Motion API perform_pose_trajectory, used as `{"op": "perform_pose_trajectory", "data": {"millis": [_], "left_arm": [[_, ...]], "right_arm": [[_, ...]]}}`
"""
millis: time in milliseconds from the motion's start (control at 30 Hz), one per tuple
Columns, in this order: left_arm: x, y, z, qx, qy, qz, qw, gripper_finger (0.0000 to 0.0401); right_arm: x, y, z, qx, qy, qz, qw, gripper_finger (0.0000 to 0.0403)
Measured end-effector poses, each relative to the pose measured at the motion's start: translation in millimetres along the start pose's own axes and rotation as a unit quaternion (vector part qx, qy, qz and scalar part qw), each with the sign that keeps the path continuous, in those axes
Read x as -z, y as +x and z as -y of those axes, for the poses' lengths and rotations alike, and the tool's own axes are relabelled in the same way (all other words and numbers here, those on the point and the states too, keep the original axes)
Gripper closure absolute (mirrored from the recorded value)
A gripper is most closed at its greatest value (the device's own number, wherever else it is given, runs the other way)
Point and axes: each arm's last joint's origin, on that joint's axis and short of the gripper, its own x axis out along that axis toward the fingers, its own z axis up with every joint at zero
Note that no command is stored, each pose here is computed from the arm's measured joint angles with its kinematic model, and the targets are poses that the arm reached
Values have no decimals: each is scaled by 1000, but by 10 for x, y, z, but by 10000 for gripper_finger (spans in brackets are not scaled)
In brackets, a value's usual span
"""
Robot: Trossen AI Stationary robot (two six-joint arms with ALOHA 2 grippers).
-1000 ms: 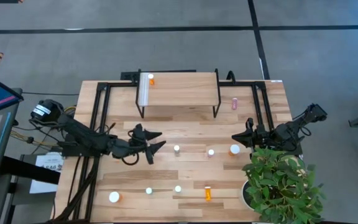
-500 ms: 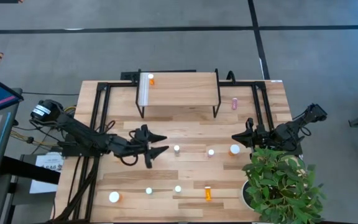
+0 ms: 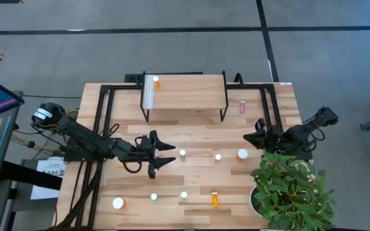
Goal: Pick and place medicine bottles onto shelf by color
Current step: Put the top pink pill bottle on the shelf
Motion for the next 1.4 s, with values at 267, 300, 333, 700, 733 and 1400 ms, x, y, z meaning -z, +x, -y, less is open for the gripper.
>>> {"op": "perform_pose_trajectory", "data": {"millis": [267,300,333,700,733,1400], "left_arm": [[-6,3,-21,-25,30,6,999,186],[-7,3,-23,-28,34,7,999,186],[-7,2,-25,-32,38,8,999,186],[-14,11,-49,-43,43,10,998,186],[-14,11,-50,-43,42,10,998,186],[-44,-8,-106,-142,8,41,989,186]], "right_arm": [[-87,0,8,9,39,41,998,359],[-103,0,15,17,53,49,997,359],[-121,0,21,21,70,58,996,359],[-634,-16,-13,1,113,137,984,359],[-659,-6,-32,-18,110,135,984,359],[-773,358,-256,259,-26,-184,948,359]]}}
